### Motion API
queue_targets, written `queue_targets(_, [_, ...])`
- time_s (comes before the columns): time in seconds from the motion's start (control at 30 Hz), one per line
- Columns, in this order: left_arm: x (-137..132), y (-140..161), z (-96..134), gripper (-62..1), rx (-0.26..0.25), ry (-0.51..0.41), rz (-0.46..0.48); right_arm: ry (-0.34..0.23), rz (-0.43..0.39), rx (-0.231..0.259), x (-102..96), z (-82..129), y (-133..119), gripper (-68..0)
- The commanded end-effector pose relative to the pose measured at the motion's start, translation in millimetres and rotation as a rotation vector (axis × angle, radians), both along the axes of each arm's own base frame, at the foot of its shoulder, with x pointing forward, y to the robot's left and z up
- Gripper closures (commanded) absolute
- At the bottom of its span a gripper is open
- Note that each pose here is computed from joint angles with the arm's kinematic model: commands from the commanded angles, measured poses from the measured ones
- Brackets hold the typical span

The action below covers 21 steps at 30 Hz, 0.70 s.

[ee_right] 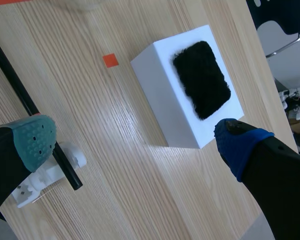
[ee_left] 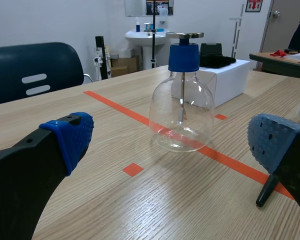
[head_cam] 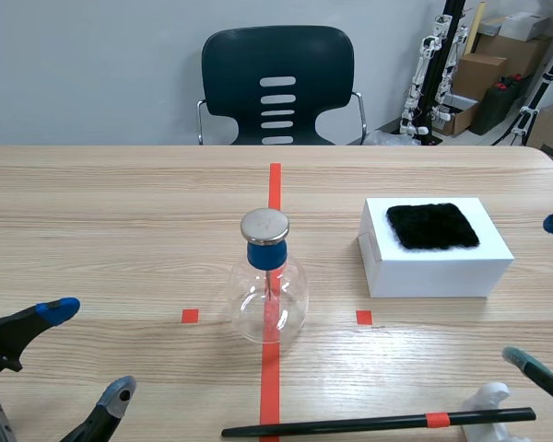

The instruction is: Do the electroscope experiment. return to the home posture

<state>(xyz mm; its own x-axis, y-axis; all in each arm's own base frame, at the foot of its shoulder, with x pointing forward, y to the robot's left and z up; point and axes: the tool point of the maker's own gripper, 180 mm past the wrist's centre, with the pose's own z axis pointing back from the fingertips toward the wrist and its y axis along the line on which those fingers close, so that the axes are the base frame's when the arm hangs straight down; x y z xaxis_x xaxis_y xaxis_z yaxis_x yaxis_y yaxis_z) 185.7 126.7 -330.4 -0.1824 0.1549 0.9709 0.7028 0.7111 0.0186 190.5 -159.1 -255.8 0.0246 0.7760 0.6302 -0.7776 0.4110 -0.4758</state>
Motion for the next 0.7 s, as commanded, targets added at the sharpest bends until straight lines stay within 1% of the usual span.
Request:
queue_targets(0.0, [0, 0, 4, -62.3, -0.019, -0.017, 0.006, -0.036, 0.007, 0.022, 4.4, 7, 4, -67.9])
queue_targets(0.03, [0, 0, 4, -62.3, -0.019, -0.017, 0.006, -0.051, 0.008, 0.031, 6.1, 11, 4, -67.9])
queue_targets(0.1, [0, 0, 4, -62.3, -0.019, -0.017, 0.006, -0.064, 0.008, 0.043, 7.6, 15, 4, -67.9])
queue_targets(0.2, [0, 0, 4, -62.3, -0.019, -0.017, 0.006, -0.077, -0.009, 0.075, 10.8, 22, 3, -67.9])
queue_targets(0.27, [0, 0, 4, -62.3, -0.019, -0.017, 0.006, -0.082, -0.014, 0.087, 12.0, 25, 2, -67.9])
queue_targets(0.53, [0, 0, 4, -62.3, -0.019, -0.017, 0.006, -0.082, -0.015, 0.087, 12.0, 25, 2, -67.9])
queue_targets(0.67, [0, 0, 4, -62.3, -0.019, -0.017, 0.006, -0.09, -0.006, 0.101, 12.0, 27, 4, -67.9])
